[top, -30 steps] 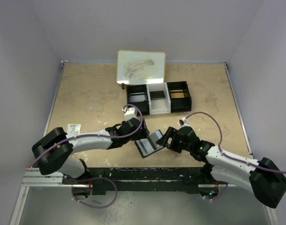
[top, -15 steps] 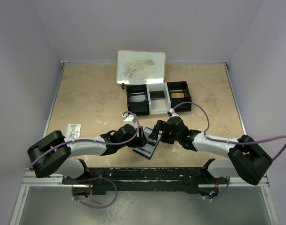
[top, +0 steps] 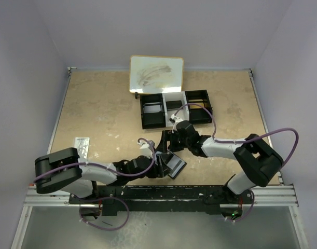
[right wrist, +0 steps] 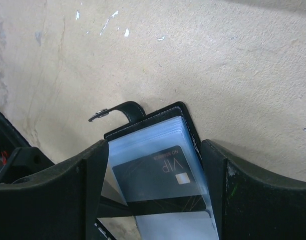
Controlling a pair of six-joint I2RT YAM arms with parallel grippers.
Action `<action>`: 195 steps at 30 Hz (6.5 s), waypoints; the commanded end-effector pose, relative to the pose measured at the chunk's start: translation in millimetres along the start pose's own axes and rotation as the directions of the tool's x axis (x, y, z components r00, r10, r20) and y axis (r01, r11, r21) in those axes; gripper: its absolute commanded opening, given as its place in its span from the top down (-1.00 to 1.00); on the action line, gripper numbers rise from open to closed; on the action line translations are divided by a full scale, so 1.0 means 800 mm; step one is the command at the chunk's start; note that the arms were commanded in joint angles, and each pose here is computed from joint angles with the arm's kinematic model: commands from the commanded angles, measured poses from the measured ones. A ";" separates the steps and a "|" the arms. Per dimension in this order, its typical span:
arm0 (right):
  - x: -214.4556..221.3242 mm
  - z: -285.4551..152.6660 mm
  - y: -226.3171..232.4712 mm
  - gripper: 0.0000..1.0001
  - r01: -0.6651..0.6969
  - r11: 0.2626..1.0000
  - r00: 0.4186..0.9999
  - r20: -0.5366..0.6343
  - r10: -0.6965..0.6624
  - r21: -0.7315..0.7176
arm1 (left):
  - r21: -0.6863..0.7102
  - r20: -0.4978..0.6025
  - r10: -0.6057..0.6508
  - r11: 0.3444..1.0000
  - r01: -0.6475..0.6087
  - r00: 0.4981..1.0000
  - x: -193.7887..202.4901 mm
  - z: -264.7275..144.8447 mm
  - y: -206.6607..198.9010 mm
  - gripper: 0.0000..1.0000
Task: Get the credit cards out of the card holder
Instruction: Remove the credit card from the card holder.
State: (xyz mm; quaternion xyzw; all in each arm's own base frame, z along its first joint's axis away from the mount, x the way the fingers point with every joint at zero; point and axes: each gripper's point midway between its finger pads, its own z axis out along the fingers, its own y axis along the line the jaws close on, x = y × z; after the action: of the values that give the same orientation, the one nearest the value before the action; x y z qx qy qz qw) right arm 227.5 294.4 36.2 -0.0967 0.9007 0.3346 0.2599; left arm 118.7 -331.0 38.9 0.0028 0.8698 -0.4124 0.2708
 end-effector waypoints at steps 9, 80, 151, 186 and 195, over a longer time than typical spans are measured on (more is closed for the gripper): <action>-0.042 -0.083 -0.011 -0.58 -0.116 0.979 0.976 0.200 0.081 0.169 | -0.216 0.125 0.169 0.966 -0.139 0.978 -0.059 -0.039 0.016 -0.18; 0.073 -0.038 -0.019 0.61 -0.541 0.823 0.823 0.089 0.561 -0.173 | -0.379 0.018 0.229 0.902 -0.205 0.973 -0.100 0.021 0.058 0.26; 0.073 -0.051 -0.007 0.27 -0.535 0.821 0.829 0.065 0.556 -0.197 | -0.321 0.054 0.161 0.937 -0.136 0.985 -0.082 0.040 0.042 0.33; 0.058 -0.071 -0.027 0.49 -0.598 0.789 0.770 0.172 0.615 -0.143 | -0.338 0.017 0.155 0.931 -0.140 0.988 -0.070 0.043 0.050 0.37; 0.055 -0.057 -0.016 0.57 -0.595 0.784 0.775 0.135 0.618 -0.177 | -0.334 0.012 0.154 0.932 -0.141 0.988 -0.069 0.045 0.049 0.38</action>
State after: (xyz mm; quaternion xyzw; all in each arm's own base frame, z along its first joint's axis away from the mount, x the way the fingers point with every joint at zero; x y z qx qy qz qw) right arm 168.4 244.4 23.0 0.2213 0.8441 0.4420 0.2080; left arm 197.5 -321.0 30.5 0.0047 0.9083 -0.2538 0.3325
